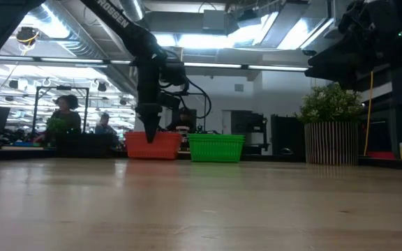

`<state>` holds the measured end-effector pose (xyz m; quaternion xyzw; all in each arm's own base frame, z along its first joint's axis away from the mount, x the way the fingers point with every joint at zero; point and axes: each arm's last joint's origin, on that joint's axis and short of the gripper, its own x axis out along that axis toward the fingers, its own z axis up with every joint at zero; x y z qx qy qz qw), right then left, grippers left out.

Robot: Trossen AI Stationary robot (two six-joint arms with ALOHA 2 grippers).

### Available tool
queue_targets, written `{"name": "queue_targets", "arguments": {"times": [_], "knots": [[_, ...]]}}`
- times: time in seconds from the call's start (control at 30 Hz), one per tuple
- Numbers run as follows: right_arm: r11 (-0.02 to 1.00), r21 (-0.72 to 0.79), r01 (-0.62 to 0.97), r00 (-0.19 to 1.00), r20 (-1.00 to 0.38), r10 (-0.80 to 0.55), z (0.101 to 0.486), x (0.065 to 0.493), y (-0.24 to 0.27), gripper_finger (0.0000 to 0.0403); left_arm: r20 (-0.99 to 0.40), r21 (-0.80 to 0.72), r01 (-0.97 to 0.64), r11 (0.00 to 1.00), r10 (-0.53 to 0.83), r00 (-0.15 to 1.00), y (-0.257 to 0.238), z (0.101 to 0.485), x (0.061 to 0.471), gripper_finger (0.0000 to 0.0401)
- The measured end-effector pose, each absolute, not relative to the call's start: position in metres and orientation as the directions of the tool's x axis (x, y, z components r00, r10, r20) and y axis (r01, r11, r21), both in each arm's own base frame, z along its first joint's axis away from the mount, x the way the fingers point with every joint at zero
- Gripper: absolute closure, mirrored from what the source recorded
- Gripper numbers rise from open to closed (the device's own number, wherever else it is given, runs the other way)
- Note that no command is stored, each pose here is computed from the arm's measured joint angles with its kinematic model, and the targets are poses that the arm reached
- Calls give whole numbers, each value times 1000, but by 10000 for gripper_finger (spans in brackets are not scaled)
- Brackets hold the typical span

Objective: Stack baskets by color
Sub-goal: Adjust the stacked bins

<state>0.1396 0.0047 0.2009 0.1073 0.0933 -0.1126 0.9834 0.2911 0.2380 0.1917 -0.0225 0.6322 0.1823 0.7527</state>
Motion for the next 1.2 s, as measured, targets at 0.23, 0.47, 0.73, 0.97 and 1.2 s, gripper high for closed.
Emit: {"name": "queue_targets", "arguments": {"times": [0.23,0.47,0.73,0.97,1.2], "knots": [[952,190,241,957,-208,-201,201,140,5,229,-961,183,-279,943,231,151,229,192,298,321],[956,195,217,962,-210,-175,201,140,5,229,-977,153,-241,958,182,106,216,190,300,321],[950,217,227,963,-196,-185,204,141,5,229,-982,143,-227,963,166,87,195,200,303,321],[966,75,246,948,-227,-223,253,165,3,229,-989,119,-223,968,136,63,145,256,282,335],[922,-54,384,772,-530,-352,271,218,-30,229,-957,134,-260,956,193,215,112,312,252,353]]}}
